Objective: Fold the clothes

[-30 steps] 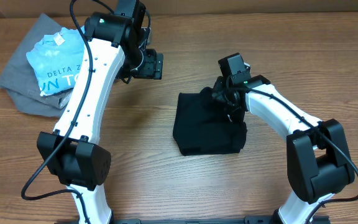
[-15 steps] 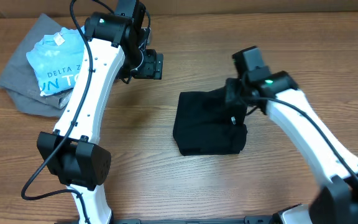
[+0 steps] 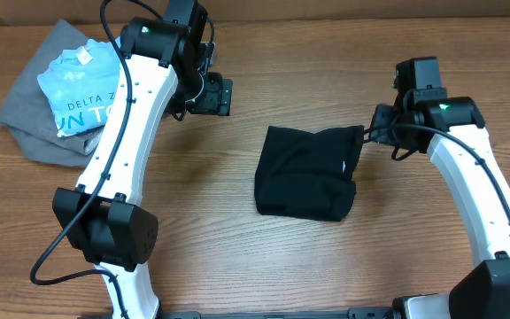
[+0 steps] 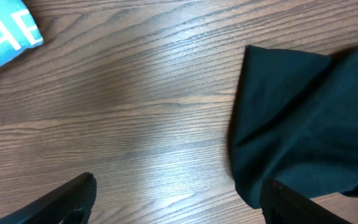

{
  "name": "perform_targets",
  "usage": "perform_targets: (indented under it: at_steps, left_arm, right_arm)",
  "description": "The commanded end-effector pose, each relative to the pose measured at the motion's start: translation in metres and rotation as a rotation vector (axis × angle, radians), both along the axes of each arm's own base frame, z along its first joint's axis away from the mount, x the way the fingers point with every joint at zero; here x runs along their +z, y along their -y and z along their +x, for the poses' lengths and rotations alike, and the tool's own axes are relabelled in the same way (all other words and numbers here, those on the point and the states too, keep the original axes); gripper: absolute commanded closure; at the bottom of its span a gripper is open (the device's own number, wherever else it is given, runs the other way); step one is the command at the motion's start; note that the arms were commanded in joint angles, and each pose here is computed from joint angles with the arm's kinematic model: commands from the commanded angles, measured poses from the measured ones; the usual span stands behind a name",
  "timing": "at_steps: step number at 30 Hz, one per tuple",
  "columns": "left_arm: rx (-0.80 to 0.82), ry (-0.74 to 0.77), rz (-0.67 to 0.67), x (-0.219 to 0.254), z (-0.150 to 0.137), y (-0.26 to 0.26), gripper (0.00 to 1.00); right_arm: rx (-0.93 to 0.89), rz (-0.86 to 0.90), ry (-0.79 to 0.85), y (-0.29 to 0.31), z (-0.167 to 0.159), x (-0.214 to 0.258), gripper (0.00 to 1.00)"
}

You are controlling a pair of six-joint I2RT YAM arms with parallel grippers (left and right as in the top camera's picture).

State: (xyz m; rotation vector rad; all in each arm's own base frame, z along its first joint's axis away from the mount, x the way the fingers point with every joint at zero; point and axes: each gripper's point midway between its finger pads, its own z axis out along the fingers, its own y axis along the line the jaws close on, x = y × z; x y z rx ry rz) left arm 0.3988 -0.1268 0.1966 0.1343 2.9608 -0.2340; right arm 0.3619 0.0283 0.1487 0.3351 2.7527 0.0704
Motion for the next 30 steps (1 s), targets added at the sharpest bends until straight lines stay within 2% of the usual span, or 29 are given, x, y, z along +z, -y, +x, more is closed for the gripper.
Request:
perform_targets:
  at_steps: [1,5,8,10,13,14,15,16,17,18,19,21,28,29,30]
  left_arm:
    - [-0.024,0.001,-0.003,0.0,-0.001,0.002,0.13]
    - [-0.024,0.004,-0.004,0.0,0.0,0.002,0.13]
    - [-0.025,0.005,-0.004,0.0,0.0,0.002,0.13]
    - [-0.031,0.007,-0.002,0.0,0.0,0.002,0.12]
    - [-0.031,0.009,-0.003,0.0,0.001,0.002,0.11]
    - [-0.031,0.01,-0.003,0.0,0.001,0.002,0.11]
    - [-0.031,0.009,-0.003,0.0,0.001,0.002,0.11]
    - [-0.032,0.008,-0.002,0.0,0.001,0.002,0.11]
    - [-0.031,0.008,-0.003,0.0,0.001,0.002,0.12]
    - [-0.031,0.008,-0.003,0.0,0.001,0.002,0.11]
    - [-0.031,0.008,-0.003,0.0,0.001,0.002,0.11]
    - [-0.031,0.009,-0.003,0.0,0.001,0.002,0.11]
    - [-0.031,0.018,-0.005,0.001,0.003,0.003,0.1]
    - [-0.031,0.018,-0.005,0.001,0.003,0.003,0.1]
    - [-0.031,0.018,-0.005,0.001,0.003,0.003,0.1]
  right_arm:
    - [0.211,0.177,-0.073,-0.044,-0.023,0.0,0.5]
    - [0.229,0.175,-0.183,-0.053,-0.051,-0.03,0.32]
    - [0.212,0.214,-0.251,-0.057,-0.071,-0.058,0.32]
    - [0.275,0.298,-0.27,-0.072,-0.081,-0.067,0.34]
    - [0.443,0.49,-0.269,-0.105,-0.097,-0.057,0.46]
    - [0.471,0.521,-0.273,-0.111,-0.102,-0.054,0.54]
    - [0.478,0.533,-0.287,-0.113,-0.106,-0.052,0.69]
    - [0.469,0.523,-0.307,-0.11,-0.11,-0.054,0.91]
    - [0.441,0.495,-0.335,-0.105,-0.113,-0.057,0.96]
    - [0.381,0.443,-0.371,-0.095,-0.116,-0.062,0.96]
    - [0.175,0.223,-0.464,-0.054,-0.126,-0.077,0.96]
    - [-0.081,-0.048,-0.525,-0.002,-0.141,-0.083,0.96]
    - [-0.12,-0.029,-0.598,-0.003,-0.163,-0.096,0.96]
    - [-0.14,-0.03,-0.607,-0.003,-0.168,-0.102,0.94]
    - [-0.146,-0.03,-0.601,-0.002,-0.167,-0.104,0.84]
